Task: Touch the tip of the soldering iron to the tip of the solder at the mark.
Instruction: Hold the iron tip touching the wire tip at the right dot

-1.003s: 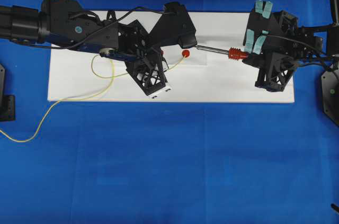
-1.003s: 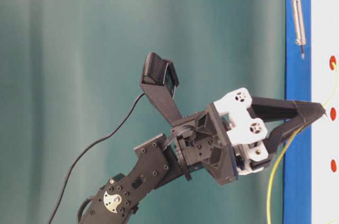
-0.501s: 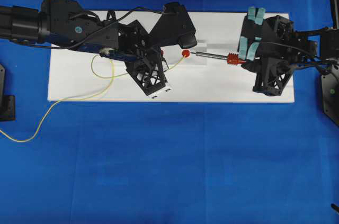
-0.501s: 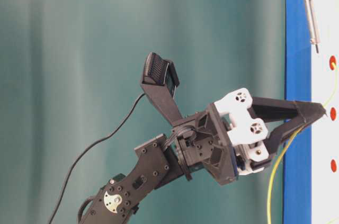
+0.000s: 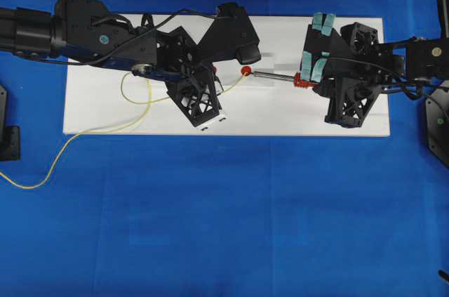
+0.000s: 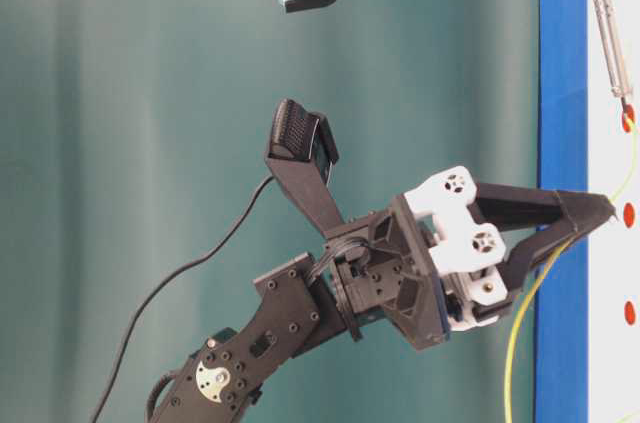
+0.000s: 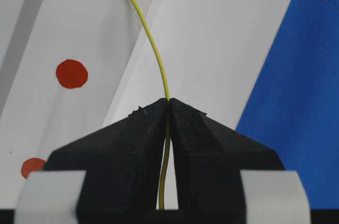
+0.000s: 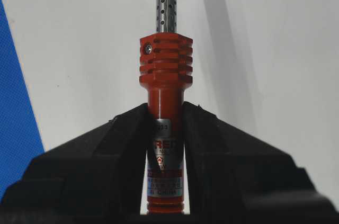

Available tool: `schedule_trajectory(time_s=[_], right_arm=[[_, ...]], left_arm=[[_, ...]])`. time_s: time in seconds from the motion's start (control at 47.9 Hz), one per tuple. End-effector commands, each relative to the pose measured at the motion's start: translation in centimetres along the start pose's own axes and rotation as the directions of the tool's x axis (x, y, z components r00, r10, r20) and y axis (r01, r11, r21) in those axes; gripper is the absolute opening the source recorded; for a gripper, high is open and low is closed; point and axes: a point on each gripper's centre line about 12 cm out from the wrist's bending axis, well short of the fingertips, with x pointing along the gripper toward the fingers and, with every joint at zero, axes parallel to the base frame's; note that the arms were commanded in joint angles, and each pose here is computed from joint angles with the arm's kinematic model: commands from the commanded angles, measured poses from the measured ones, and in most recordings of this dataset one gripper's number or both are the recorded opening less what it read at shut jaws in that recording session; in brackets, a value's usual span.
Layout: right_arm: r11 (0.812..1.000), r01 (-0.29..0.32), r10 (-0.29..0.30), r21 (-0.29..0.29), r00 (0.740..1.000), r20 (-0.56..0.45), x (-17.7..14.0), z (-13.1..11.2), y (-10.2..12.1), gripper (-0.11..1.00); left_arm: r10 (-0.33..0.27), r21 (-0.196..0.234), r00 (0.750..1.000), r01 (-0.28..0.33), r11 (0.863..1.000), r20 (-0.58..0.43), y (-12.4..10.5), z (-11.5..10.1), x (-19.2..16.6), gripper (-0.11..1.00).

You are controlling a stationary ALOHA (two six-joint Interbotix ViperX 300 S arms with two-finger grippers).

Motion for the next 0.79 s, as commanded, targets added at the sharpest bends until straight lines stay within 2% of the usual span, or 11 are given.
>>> schedule_trajectory(time_s=[0.0, 0.773], right_arm=[[1.0, -0.006, 0.006, -0.001, 0.999, 0.035, -0.55, 1.05, 0.17, 0.06], [1.0, -0.003, 0.003, 0.0, 1.0, 0.029, -0.54, 0.99, 0.09, 0.06]], left_arm=[[-0.008, 0.003, 1.0, 0.007, 1.0, 0.025, -0.2, 0.63, -0.68, 0.02], [-0.008, 0.004, 1.0, 0.008, 1.0, 0.025, -0.26, 0.61, -0.68, 0.02]])
